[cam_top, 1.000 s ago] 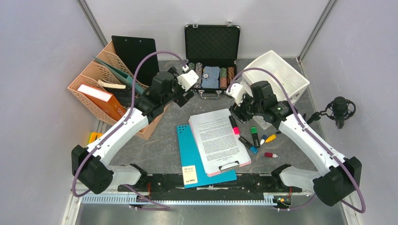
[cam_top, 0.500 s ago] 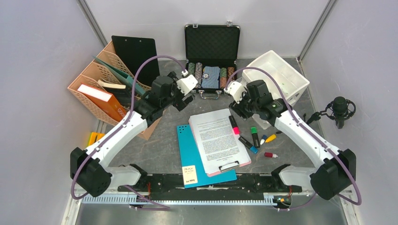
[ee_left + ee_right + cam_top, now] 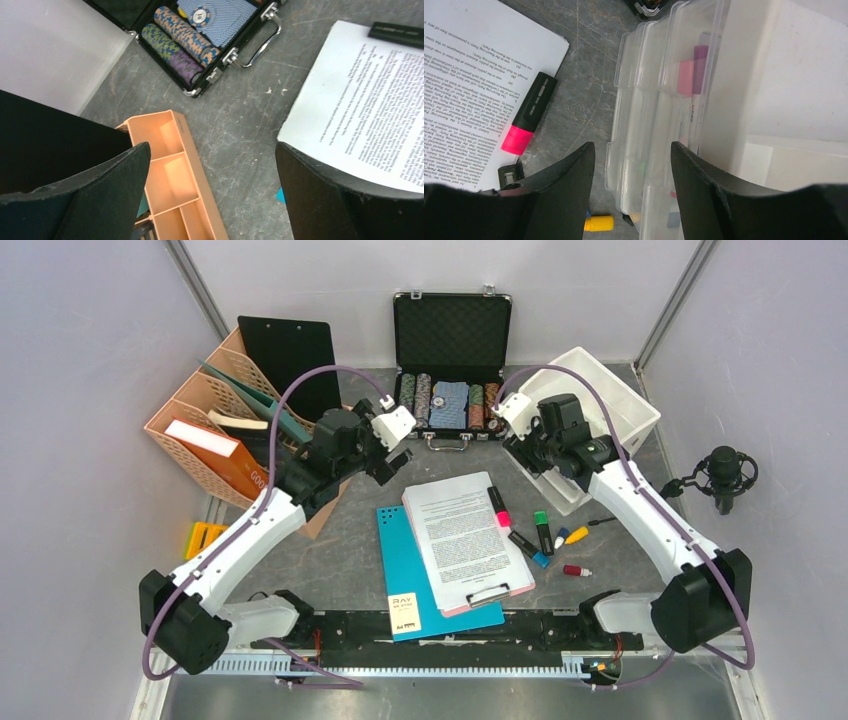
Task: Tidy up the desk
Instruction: Close the drawer in the storage box.
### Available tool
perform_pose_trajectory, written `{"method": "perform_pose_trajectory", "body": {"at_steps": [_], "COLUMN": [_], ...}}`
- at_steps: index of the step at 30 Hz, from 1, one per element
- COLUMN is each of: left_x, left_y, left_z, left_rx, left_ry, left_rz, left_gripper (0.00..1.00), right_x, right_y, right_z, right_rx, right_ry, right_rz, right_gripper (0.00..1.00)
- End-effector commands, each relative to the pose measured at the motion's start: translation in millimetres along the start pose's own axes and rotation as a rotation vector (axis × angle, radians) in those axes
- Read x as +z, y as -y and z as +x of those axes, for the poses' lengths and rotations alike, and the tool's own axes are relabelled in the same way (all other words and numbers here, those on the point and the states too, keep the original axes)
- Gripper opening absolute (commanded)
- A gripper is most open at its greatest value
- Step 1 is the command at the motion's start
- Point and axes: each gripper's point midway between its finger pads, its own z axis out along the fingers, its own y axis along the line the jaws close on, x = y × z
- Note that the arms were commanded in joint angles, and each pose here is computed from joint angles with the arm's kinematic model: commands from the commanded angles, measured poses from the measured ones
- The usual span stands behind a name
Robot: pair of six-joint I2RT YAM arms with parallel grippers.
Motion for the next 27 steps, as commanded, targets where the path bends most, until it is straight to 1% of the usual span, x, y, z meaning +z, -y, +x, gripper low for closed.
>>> {"method": "perform_pose_trajectory", "body": {"at_steps": [1,5,9,11,14,19,21,24,27], "left_x": [2,12,26,34,49,79,93,118,138], "left_y": [20,44,64,75,89,114,127,147,167], "left_z": [-11,-16,-35,-47,-65,-101,-115,-128,-138], "left_rx": [-0.129,-0.258,-0.449,-0.554,-0.688,-0.913,-1.016,-1.164,-1.235], "left_ry": [0.040,0.038,0.079,0.096,0.124,0.184,0.175,0.111,0.100], "left_rz": [0.096,0.212,0.315,0.375,0.441,0.529,0.591,0.660,0.718], "left_gripper": [1.00,1.00,1.00,1.00,1.00,1.00,1.00,1.00,1.00], "right_x": [-3,-4,-21,-36,-60,-83,-84,-86,-94], "right_y": [24,21,2,1,14,47,58,70,88], "right_z": [-15,-18,-39,-49,-63,-62,-54,-45,-36], "right_rx": [-0.003,0.004,0.017,0.030,0.042,0.057,0.078,0.101,0.121], "right_ry": [0.029,0.043,0.139,0.179,0.220,0.206,0.189,0.175,0.158], "right_rz": [0.065,0.035,-0.087,-0.104,-0.054,0.084,0.117,0.154,0.220], "right_gripper": [0.64,0.64,0.67,0.68,0.68,0.67,0.66,0.66,0.65]}}
